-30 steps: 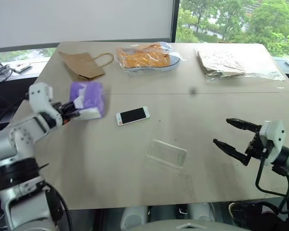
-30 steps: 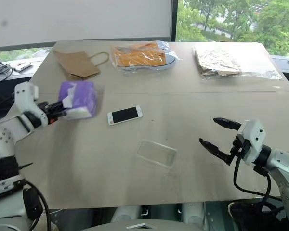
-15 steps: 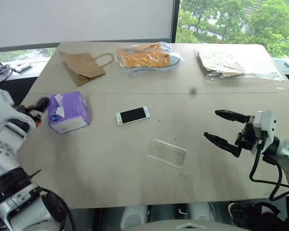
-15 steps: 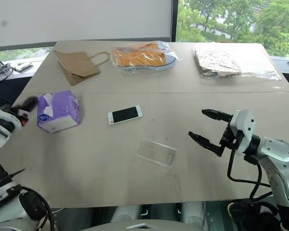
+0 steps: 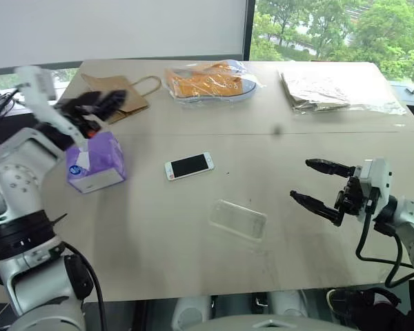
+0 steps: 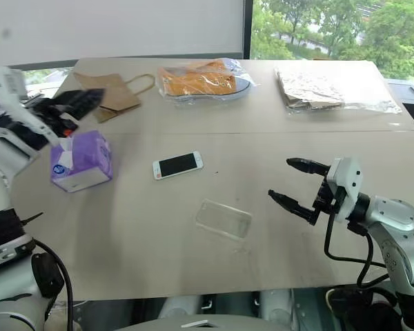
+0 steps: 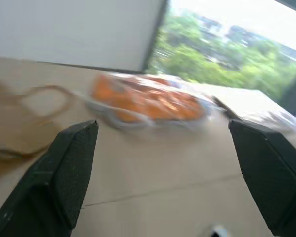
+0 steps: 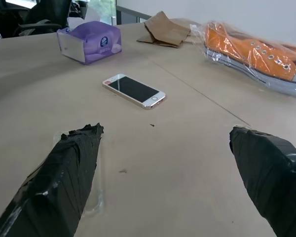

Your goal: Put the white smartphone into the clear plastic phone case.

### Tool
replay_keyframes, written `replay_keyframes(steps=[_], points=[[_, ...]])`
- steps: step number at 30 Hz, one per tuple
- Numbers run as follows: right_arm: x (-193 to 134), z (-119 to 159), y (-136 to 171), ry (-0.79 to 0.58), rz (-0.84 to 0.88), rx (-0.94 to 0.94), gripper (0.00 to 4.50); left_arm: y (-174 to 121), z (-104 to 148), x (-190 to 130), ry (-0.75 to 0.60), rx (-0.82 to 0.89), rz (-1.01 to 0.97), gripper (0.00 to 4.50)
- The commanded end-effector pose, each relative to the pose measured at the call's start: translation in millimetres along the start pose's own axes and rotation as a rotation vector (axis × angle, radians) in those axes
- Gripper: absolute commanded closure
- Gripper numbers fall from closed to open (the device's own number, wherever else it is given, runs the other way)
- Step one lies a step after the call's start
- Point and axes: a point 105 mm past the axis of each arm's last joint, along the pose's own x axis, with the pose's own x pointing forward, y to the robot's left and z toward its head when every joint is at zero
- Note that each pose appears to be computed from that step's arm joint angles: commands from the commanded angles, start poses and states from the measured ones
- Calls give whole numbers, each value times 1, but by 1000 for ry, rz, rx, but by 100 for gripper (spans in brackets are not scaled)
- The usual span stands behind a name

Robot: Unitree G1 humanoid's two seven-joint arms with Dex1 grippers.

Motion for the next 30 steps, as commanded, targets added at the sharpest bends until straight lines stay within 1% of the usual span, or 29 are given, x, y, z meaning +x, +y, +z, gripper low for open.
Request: replay_keyframes(steps=[1,3,6,8,12,17,19,23,30], points=[[-5,11,3,-2,-24,-49,0,-56,-28,10,131,92,-262,10],[-7,8,7,15,-24,-48,0,-81,-46,13,193,112,-364,10],[-11,4,13,42,-27,-35,0,-112,-85,6,337,243,-544,10],[-13,0,18,65,-18,-27,0,-122,-103,2,394,320,-624,10],[-18,-8,26,118,10,-19,0,-140,-122,-6,456,426,-803,10],[-23,-12,34,158,36,-2,0,-155,-151,-18,544,475,-992,10],[-26,-14,38,180,49,0,0,-161,-158,-24,572,462,-1059,10],[-35,-13,47,209,90,39,0,-163,-163,-26,601,523,-1143,10],[-54,-10,54,266,124,62,0,-168,-174,-6,582,602,-1222,10]])
